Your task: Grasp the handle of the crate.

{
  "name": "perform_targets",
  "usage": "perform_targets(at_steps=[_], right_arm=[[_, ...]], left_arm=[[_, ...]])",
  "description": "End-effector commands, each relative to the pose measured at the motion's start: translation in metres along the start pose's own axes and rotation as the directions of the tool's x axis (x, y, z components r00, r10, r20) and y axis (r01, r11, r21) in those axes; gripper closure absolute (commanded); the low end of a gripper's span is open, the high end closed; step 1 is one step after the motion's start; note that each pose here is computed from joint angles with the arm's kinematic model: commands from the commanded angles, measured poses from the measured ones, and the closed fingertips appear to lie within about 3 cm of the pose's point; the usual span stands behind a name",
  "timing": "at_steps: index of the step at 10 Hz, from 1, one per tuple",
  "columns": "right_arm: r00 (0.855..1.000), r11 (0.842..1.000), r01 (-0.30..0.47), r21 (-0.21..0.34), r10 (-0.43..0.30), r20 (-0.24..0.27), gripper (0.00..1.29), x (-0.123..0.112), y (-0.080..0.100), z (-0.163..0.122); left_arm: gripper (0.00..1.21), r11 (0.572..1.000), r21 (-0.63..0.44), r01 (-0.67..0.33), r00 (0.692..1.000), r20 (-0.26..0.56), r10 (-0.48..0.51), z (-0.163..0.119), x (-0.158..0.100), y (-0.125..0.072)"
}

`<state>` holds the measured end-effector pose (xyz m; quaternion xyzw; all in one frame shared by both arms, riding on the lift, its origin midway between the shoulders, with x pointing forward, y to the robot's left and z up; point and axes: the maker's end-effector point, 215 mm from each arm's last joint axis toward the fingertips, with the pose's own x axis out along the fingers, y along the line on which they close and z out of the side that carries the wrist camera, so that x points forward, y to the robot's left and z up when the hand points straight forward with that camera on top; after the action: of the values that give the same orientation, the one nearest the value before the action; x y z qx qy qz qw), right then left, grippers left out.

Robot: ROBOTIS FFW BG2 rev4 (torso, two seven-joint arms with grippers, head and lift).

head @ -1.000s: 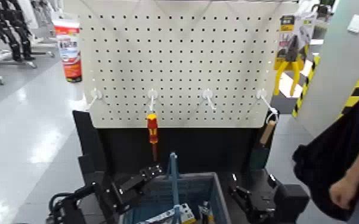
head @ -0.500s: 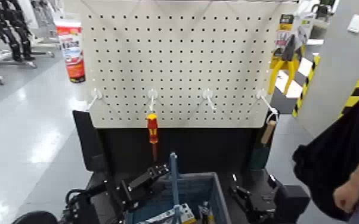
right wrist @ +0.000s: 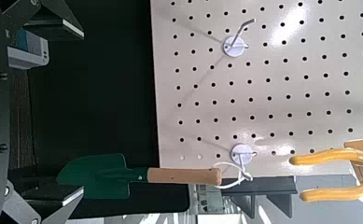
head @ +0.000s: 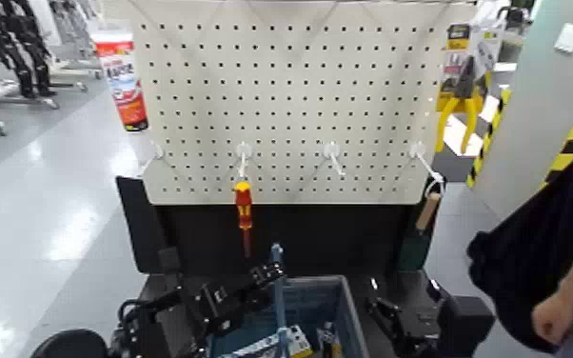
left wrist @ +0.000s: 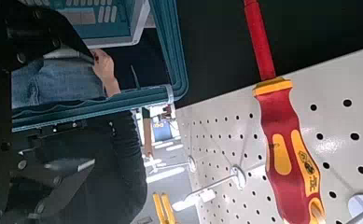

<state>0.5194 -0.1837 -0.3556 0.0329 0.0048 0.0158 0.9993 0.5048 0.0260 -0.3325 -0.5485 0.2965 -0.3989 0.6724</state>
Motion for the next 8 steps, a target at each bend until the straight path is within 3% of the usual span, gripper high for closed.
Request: perform_targets(at_steps=[1,4,8], right_arm=[[1.000,1.000,0.000,0.002,0.000,0.002,0.14,0.0001,-0.0006,0.0005],[1.000,1.000,0.003,0.002,-0.003,0.000,0.14,-0.0003,-0.0019,-0.0001],[1.000,1.000,0.004,0.003,-0.004,-0.003,0.14,-0.0004,-0.0016,-0.0014]], left_arm=[[0.97,0.999,-0.030,0.020,1.000,-0.002,-0.020,-0.0047,0.0037,-0.0003],[1.19,0.999,-0.037,0.023,1.000,0.000,-0.023,-0.0071,0.0035,0.0005],[1.19,0.998,-0.042,0.036,0.999,0.011,-0.036,-0.0099,0.0032,-0.0027]])
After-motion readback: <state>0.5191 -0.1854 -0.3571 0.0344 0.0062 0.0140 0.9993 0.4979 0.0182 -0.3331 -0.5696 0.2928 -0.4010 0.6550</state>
